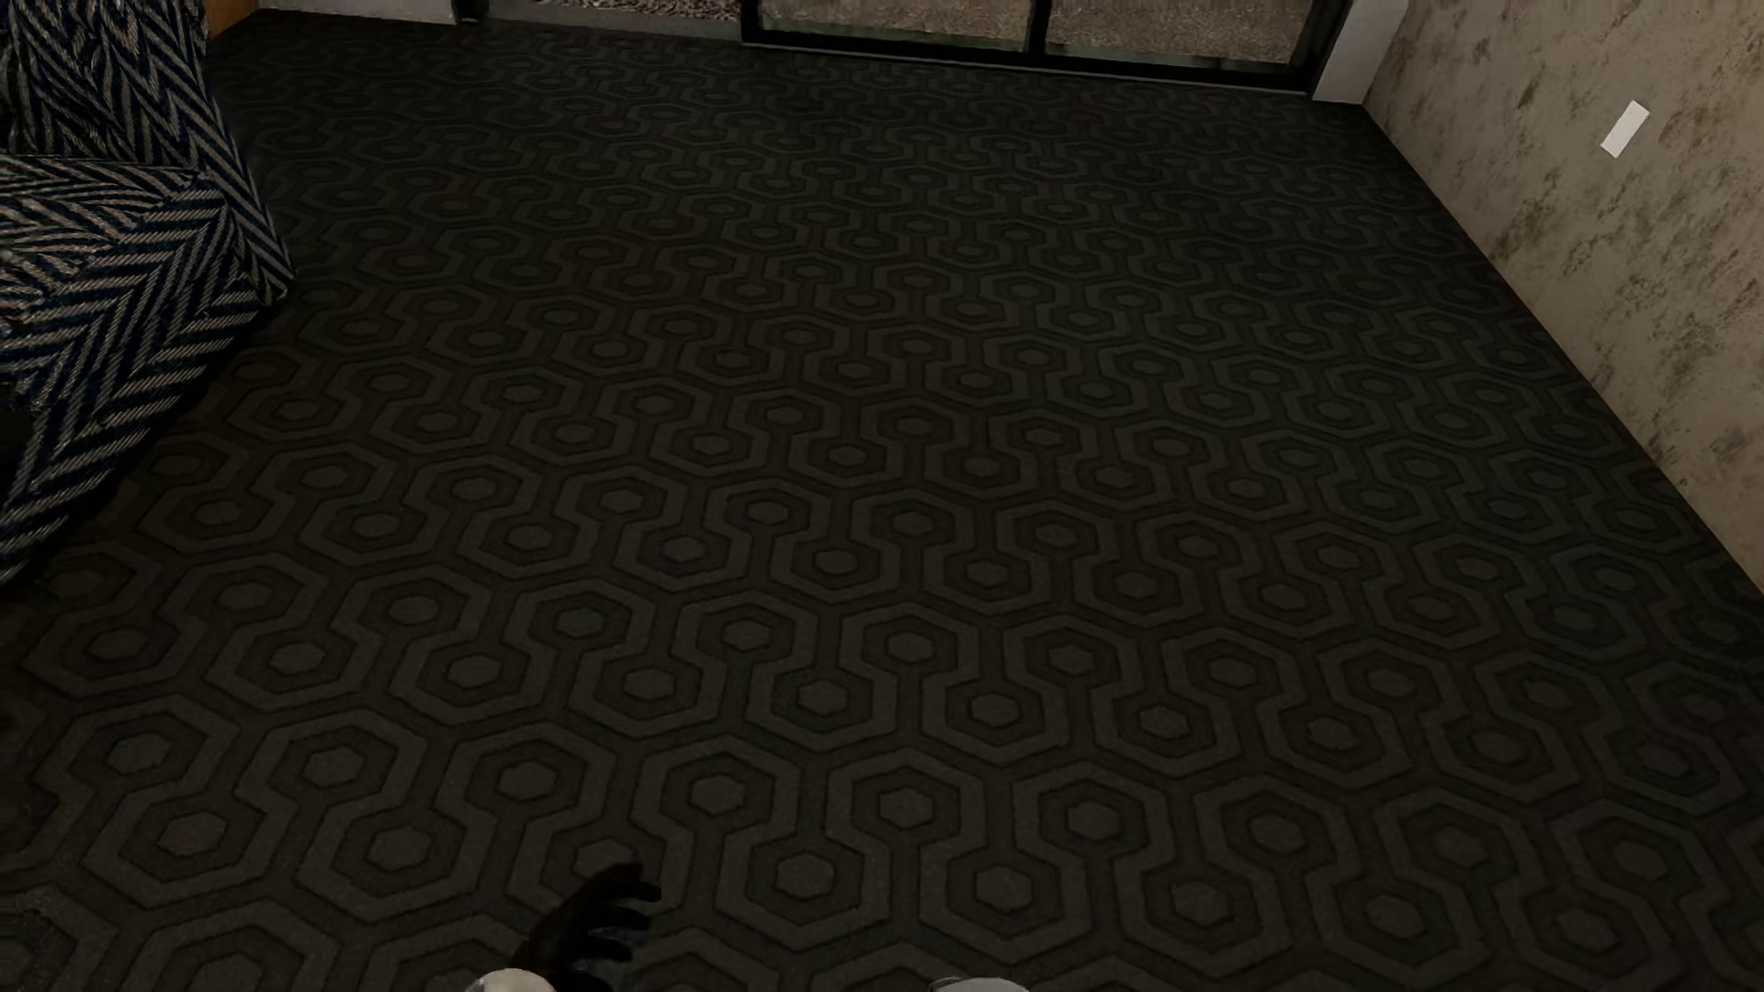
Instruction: Go to the dark gray sofa
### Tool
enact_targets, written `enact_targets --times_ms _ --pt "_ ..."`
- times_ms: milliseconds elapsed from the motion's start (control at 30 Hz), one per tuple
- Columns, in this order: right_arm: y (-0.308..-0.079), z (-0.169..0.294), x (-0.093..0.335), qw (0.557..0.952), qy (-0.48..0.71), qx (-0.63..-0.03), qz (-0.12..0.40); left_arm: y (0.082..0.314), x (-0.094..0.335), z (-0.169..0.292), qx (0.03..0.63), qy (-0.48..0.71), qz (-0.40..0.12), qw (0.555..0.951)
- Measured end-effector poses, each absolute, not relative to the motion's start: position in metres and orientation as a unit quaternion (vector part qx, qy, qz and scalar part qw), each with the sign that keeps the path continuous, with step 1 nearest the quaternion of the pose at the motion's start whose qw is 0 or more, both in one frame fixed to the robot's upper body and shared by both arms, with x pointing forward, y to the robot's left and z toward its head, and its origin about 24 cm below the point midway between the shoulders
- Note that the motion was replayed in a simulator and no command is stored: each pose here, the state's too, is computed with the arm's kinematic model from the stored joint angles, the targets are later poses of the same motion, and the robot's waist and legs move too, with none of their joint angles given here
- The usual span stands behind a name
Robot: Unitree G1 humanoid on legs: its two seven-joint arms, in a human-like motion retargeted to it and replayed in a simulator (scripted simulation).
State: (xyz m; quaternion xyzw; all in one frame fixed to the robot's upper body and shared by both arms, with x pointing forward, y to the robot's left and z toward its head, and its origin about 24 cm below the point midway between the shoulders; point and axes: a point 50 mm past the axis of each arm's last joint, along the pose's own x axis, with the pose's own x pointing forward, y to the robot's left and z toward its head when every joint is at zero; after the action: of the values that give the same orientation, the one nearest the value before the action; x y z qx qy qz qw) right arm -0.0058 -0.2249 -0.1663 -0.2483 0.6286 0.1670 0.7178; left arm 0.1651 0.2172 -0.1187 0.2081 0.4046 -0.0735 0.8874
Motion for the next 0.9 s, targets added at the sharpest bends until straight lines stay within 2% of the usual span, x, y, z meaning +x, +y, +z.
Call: enact_targets --times_ms 133,233,267,333,400,467,533,633,700,800,900 --pt "-0.225 -0.166 -0.020 0.711 0.641 -0.239 0.163 0.203 0.184 -0.095 0.190 0.332 -0.078 0.921" --pt "-0.229 -0.165 -0.020 0.713 0.645 -0.233 0.145 0.191 0.153 -0.115 0.177 0.378 -0.099 0.903" --pt "-0.230 -0.165 -0.018 0.710 0.645 -0.240 0.151 0.188 0.131 -0.129 0.176 0.419 -0.110 0.884" --pt "-0.230 -0.167 -0.007 0.706 0.635 -0.262 0.172 0.186 0.071 -0.160 0.183 0.528 -0.135 0.818" --pt "-0.227 -0.166 0.021 0.726 0.603 -0.275 0.181 0.189 0.018 -0.173 0.223 0.602 -0.190 0.743" --pt "-0.226 -0.160 0.055 0.760 0.560 -0.280 0.174 0.194 -0.007 -0.172 0.250 0.616 -0.230 0.711" --pt "-0.231 -0.149 0.088 0.796 0.518 -0.277 0.149 0.203 -0.017 -0.167 0.233 0.622 -0.202 0.720" --pt "-0.248 -0.123 0.140 0.854 0.445 -0.258 0.077 0.217 -0.016 -0.161 0.193 0.622 -0.120 0.750" --pt "-0.254 -0.100 0.175 0.888 0.385 -0.248 0.042 0.219 -0.015 -0.160 0.175 0.620 -0.091 0.760" --pt "-0.248 -0.065 0.223 0.924 0.295 -0.244 0.030 0.211 -0.026 -0.163 0.154 0.635 -0.081 0.753" --pt "-0.226 -0.046 0.245 0.940 0.238 -0.237 0.053 0.196 -0.046 -0.167 0.150 0.663 -0.111 0.725"
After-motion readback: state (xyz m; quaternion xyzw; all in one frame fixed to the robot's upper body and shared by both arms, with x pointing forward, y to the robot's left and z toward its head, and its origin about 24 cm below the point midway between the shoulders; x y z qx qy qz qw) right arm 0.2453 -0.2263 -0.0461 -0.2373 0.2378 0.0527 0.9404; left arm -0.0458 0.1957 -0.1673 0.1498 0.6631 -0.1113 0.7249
